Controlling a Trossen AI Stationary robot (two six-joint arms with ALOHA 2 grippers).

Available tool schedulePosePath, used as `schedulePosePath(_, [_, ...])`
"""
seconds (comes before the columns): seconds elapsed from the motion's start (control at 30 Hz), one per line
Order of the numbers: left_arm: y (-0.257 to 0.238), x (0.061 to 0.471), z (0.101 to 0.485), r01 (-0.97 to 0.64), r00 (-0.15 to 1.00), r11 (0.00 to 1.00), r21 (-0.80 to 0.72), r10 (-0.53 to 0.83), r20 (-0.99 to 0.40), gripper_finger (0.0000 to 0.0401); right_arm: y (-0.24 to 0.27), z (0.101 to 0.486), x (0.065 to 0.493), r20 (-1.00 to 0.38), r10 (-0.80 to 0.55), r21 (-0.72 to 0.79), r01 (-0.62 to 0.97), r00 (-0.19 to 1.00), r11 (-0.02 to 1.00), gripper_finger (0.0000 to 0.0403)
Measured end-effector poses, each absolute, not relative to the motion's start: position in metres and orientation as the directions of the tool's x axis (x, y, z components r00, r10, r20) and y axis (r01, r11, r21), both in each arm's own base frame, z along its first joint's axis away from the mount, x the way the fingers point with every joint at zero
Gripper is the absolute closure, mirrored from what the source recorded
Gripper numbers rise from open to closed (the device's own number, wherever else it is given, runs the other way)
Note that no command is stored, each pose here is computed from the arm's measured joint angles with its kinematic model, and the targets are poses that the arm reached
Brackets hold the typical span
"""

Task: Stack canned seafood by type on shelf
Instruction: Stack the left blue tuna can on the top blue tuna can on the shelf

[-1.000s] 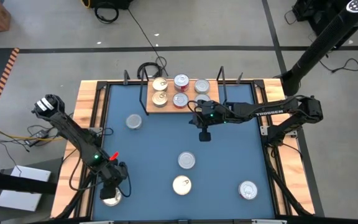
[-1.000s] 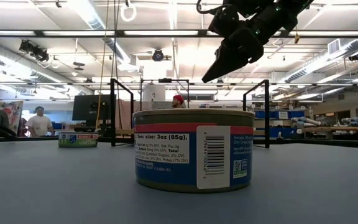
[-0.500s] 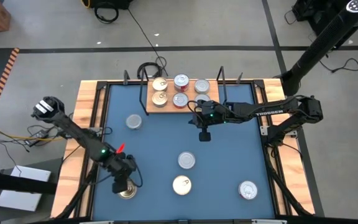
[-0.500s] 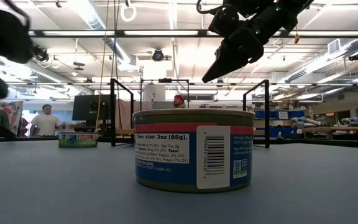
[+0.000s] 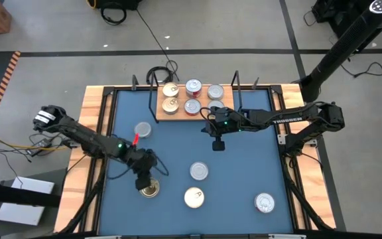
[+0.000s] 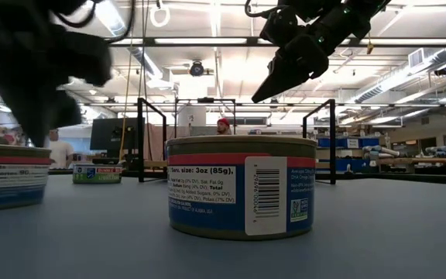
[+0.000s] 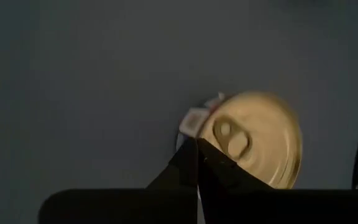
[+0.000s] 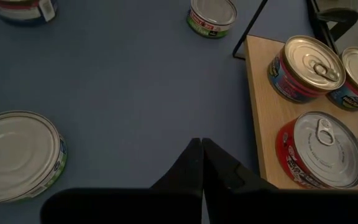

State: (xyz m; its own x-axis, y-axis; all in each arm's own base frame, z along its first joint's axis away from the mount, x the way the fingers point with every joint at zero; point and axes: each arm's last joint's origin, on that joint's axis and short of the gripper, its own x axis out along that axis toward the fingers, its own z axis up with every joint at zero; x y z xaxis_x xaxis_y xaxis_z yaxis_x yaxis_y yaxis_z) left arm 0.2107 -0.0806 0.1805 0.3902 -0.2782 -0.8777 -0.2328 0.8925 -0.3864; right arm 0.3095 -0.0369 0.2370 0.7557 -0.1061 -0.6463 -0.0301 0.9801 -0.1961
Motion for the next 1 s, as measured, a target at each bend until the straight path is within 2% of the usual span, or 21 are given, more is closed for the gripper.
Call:
schedulePosePath(0.3, [-0.043, 0.235, 0.19, -0.189, 0.56, 0.877, -0.442, -0.274, -0.782, 0.0401, -0.038, 0.235, 0.307, -0.668, -0.151, -0.244, -0.022, 0.728, 0.97, 0.0396])
schedulePosePath(0.5, [-0.042, 0.244, 0.21, -0.057, 0.587, 0.92, -0.388, -0.284, -0.759, 0.0401, -0.039, 0.234, 0.305, -0.679, -0.176, -0.262, -0.012, 0.713, 0.965, 0.0396])
schedulePosePath(0.7, [-0.065, 0.242, 0.238, 0.115, 0.524, 0.948, -0.298, -0.313, -0.792, 0.0399, -0.039, 0.234, 0.305, -0.686, -0.175, -0.261, -0.014, 0.706, 0.965, 0.0395])
schedulePosePath(0.87, [-0.092, 0.23, 0.238, 0.193, 0.453, 0.936, -0.296, -0.352, -0.819, 0.0388, -0.038, 0.233, 0.304, -0.695, -0.174, -0.259, -0.017, 0.698, 0.966, 0.0395])
schedulePosePath(1.0, [-0.11, 0.22, 0.237, 0.239, 0.439, 0.94, -0.244, -0.329, -0.836, 0.0365, -0.038, 0.233, 0.304, -0.694, -0.174, -0.259, -0.017, 0.698, 0.966, 0.0395])
